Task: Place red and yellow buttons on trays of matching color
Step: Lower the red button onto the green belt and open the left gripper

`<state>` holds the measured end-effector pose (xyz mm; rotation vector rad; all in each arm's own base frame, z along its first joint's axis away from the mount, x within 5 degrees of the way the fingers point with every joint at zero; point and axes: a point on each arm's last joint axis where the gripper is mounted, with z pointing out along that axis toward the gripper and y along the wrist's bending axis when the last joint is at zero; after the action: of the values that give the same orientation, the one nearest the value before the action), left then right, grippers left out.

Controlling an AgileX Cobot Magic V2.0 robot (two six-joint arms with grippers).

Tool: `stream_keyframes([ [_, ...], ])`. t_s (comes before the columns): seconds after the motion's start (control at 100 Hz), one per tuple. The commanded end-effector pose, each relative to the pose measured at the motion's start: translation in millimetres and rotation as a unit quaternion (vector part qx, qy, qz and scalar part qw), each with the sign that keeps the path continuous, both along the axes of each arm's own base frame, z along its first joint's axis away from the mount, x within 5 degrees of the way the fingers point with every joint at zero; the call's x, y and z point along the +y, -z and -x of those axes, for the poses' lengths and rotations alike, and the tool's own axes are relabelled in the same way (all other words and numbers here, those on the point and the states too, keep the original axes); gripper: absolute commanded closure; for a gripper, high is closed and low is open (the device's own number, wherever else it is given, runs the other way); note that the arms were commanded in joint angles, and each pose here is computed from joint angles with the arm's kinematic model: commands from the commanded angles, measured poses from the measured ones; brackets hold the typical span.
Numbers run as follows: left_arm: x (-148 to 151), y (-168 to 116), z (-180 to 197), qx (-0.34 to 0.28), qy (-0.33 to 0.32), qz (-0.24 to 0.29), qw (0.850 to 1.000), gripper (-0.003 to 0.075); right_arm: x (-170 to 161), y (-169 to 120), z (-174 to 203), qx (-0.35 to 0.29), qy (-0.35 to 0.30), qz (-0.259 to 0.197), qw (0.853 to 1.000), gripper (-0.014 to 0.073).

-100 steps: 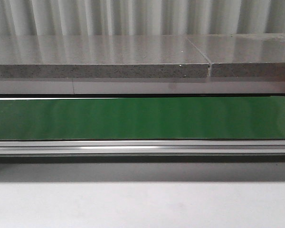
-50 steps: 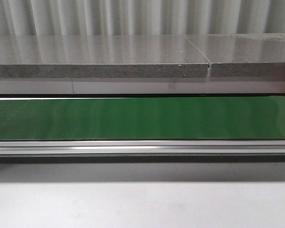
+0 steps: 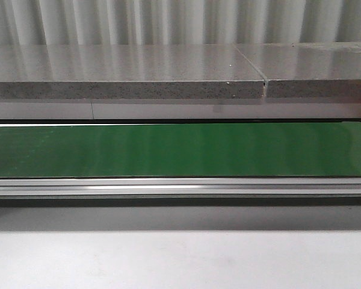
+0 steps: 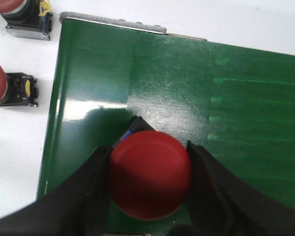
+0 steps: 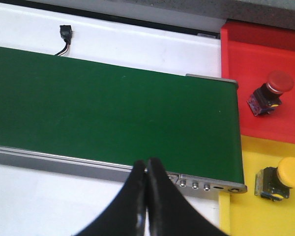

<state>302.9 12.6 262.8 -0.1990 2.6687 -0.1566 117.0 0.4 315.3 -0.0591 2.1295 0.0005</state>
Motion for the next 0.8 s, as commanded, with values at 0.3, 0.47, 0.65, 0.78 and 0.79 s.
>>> stream_keyframes([
  [0.3,-11,-31,-3,-0.062,0.047,0.030,0.996,0.0133,0,-13,-2,-0.042,-0.002,0.006,0.999,0.0664],
  [0.47,-18,-51,0,-0.087,0.082,0.029,0.992,0.0133,0,-13,-2,-0.042,-0.002,0.006,0.999,0.0664],
  [0.65,-22,-79,14,-0.145,0.093,0.016,0.985,0.0134,0,-13,-2,-0.042,-0.002,0.006,0.999,0.0664],
  [0.78,-14,-97,28,-0.175,0.068,0.015,0.982,0.0134,0,-13,-2,-0.042,-0.002,0.006,0.999,0.0664],
  [0.79,-12,-99,29,-0.178,0.063,0.015,0.982,0.0134,0,-13,-2,-0.042,-0.002,0.006,0.999,0.0664],
])
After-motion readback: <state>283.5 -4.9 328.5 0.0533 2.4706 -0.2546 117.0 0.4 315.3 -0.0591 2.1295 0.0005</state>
